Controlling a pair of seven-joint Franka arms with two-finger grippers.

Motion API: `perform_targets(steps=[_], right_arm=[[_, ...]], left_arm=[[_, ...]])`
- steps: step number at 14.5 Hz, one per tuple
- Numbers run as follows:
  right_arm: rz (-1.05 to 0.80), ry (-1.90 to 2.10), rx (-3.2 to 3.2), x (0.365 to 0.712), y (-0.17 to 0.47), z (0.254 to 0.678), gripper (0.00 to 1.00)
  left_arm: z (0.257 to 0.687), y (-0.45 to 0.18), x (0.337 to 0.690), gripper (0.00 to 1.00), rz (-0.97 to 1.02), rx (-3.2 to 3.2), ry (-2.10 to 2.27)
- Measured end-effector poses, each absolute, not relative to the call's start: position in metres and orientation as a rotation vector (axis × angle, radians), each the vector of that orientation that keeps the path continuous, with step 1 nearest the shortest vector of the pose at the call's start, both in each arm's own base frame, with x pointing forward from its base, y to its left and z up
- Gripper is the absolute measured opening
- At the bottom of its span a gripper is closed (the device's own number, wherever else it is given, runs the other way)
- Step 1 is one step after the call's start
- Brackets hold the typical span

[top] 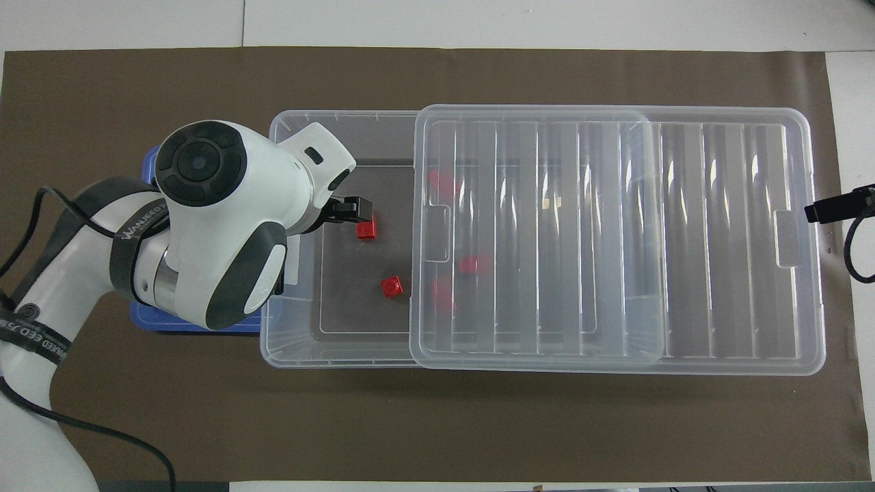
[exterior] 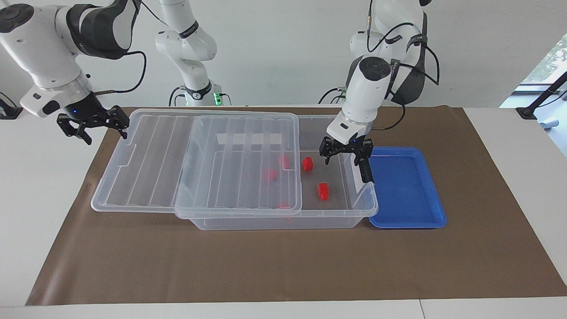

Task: Place red block in blue tray from box
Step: 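Reach the left gripper into the opened box toward a red block, then grasp the red block with the left gripper and lift it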

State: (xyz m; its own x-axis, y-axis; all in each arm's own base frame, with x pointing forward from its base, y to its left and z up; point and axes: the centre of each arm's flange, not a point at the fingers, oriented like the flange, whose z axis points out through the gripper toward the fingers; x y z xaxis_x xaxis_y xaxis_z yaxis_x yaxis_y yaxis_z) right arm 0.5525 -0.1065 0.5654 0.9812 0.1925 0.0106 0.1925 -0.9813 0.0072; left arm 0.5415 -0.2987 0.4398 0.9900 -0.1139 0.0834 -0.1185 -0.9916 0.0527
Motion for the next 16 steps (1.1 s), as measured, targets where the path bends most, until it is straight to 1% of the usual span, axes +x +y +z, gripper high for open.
perform_targets(steps=[2, 6, 10, 13, 14, 15, 16], right_arm=[[0.001, 0.303, 3.124, 0.551, -0.106, 0.57, 1.0], [-0.002, 0.303, 3.124, 0.546, -0.105, 0.599, 1.0], [-0.014, 0.293, 3.127, 0.545, -0.105, 0.601, 1.0], [-0.039, 0.265, 3.134, 0.543, -0.104, 0.6, 1.0], [-0.042, 0.25, 3.136, 0.543, -0.104, 0.6, 1.0], [-0.043, 0.239, 3.136, 0.543, -0.102, 0.599, 1.0], [-0.043, 0.231, 3.137, 0.544, -0.098, 0.6, 1.0]], left_arm=[[0.417, -0.306, 0.545, 1.0, 0.118, 3.076, -0.175], [0.376, -0.32, 0.542, 1.0, 0.117, 3.073, -0.184], [0.322, -0.336, 0.538, 1.0, 0.089, 3.077, -0.194], [0.301, -0.332, 0.534, 1.0, 0.055, 3.091, -0.19], [0.299, -0.331, 0.534, 0.93, 0.05, 3.093, -0.189], [0.299, -0.331, 0.534, 0.81, 0.05, 3.094, -0.188], [0.301, -0.33, 0.534, 0.66, 0.055, 3.093, -0.186]])
